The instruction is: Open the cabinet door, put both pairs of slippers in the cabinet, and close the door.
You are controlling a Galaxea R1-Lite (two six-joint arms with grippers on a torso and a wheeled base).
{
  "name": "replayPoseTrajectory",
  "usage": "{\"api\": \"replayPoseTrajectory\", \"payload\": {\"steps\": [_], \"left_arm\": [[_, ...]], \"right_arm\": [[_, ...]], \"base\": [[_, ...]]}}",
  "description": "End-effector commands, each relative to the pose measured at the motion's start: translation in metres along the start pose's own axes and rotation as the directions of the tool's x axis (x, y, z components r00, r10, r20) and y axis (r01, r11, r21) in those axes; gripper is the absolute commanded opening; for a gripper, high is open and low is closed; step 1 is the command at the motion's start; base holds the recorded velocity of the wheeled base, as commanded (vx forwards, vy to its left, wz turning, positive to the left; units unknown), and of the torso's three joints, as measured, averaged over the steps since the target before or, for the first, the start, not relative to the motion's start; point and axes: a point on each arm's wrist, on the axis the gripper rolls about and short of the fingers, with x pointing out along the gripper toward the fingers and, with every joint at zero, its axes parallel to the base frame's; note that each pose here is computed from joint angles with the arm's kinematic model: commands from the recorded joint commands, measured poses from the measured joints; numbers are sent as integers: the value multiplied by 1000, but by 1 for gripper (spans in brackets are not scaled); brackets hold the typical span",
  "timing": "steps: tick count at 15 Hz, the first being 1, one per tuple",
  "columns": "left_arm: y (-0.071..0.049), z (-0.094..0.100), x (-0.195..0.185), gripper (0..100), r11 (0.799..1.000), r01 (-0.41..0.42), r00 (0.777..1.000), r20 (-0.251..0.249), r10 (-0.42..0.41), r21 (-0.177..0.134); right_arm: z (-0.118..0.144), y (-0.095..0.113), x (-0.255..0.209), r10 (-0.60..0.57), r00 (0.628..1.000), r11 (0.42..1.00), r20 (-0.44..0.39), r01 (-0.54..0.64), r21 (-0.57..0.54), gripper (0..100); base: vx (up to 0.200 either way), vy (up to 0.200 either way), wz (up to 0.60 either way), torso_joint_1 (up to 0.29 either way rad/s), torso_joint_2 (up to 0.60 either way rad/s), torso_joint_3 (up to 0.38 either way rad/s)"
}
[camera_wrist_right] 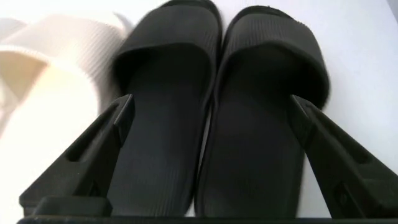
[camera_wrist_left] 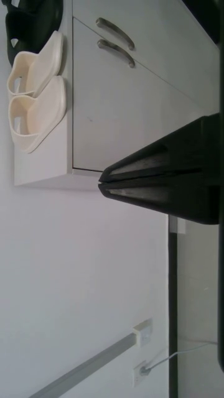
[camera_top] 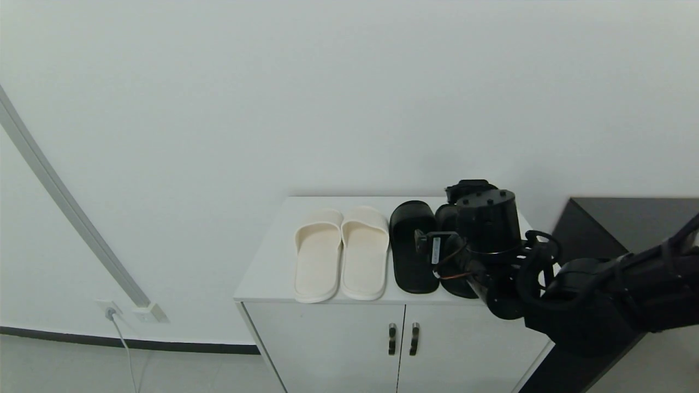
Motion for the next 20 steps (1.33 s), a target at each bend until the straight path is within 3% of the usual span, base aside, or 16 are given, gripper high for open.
{"api": "replayPoseTrajectory", "payload": {"steps": [1,7,13,14,20], "left_arm": [[0,0,0,0,1000,-1,1000,-1,1,-1],[0,0,0,0,1000,1,1000,-1,-1,0],[0,0,0,0,1000,1,1000,-1,-1,-1],[0,0,0,0,1000,-1,1000,-1,1,-1],[0,0,0,0,1000,1,1000,-1,-1,-3]], "right_arm": [[-18,4,30,-38,999,999,-25,38,-25,100],[-32,5,81,-74,994,994,78,79,-70,100],[-29,3,100,-95,990,994,104,100,-51,100],[-28,3,101,-96,990,994,107,101,-48,0],[-16,0,93,-95,987,995,132,99,-28,0]], "base": [[0,0,0,0,0,0],[0,0,0,0,0,0],[0,0,0,0,0,0],[0,0,0,0,0,0],[0,0,0,0,0,0]]}}
